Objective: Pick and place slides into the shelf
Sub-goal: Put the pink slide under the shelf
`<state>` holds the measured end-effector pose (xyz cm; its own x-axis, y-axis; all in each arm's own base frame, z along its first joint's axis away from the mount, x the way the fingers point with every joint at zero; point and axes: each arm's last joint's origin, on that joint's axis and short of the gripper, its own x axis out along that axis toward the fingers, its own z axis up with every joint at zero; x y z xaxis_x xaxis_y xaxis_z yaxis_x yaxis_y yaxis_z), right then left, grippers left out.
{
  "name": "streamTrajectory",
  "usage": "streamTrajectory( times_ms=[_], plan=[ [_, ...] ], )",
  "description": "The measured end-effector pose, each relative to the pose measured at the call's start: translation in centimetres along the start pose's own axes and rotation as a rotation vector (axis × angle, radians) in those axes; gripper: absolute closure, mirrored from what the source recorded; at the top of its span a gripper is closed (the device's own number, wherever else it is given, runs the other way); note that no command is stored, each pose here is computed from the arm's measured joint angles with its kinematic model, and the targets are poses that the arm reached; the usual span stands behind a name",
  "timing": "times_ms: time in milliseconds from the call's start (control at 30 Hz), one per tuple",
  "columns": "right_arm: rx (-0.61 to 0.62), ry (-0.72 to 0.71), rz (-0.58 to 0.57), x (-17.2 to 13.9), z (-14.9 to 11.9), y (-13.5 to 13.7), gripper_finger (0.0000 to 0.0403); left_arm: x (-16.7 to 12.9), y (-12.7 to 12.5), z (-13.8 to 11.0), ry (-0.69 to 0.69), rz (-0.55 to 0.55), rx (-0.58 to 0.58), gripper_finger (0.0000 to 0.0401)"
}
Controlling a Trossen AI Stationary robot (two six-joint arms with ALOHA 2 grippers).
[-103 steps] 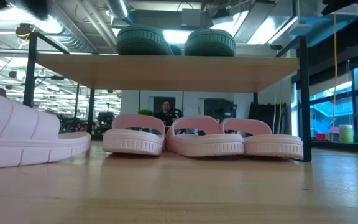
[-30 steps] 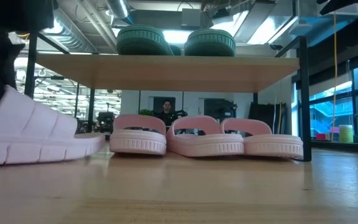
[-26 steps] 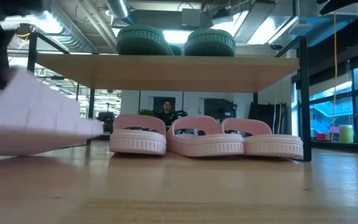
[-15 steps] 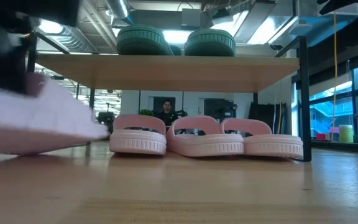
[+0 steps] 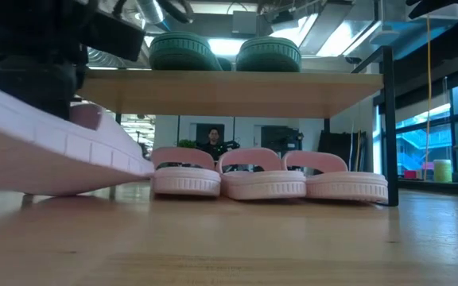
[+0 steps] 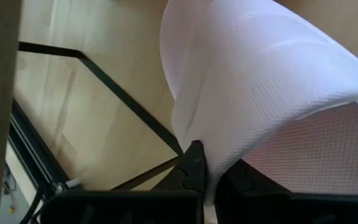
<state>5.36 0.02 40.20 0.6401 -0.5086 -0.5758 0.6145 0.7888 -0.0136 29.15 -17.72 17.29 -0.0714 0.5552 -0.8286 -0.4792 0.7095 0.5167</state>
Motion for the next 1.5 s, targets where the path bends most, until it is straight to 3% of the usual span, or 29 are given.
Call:
streamTrajectory(
  times_ms=[933, 1500],
  plan=[
    [-0.021, 0.0, 0.0, 0.0, 0.0, 0.0, 0.015, 0.8, 0.8, 0.9, 0.143, 0.0, -0.031, 0.0399],
    [-0.021, 0.0, 0.0, 0.0, 0.0, 0.0, 0.015, 0.3, 1.0, 1.1, 0.135, 0.021, 0.036, 0.0399]
  ],
)
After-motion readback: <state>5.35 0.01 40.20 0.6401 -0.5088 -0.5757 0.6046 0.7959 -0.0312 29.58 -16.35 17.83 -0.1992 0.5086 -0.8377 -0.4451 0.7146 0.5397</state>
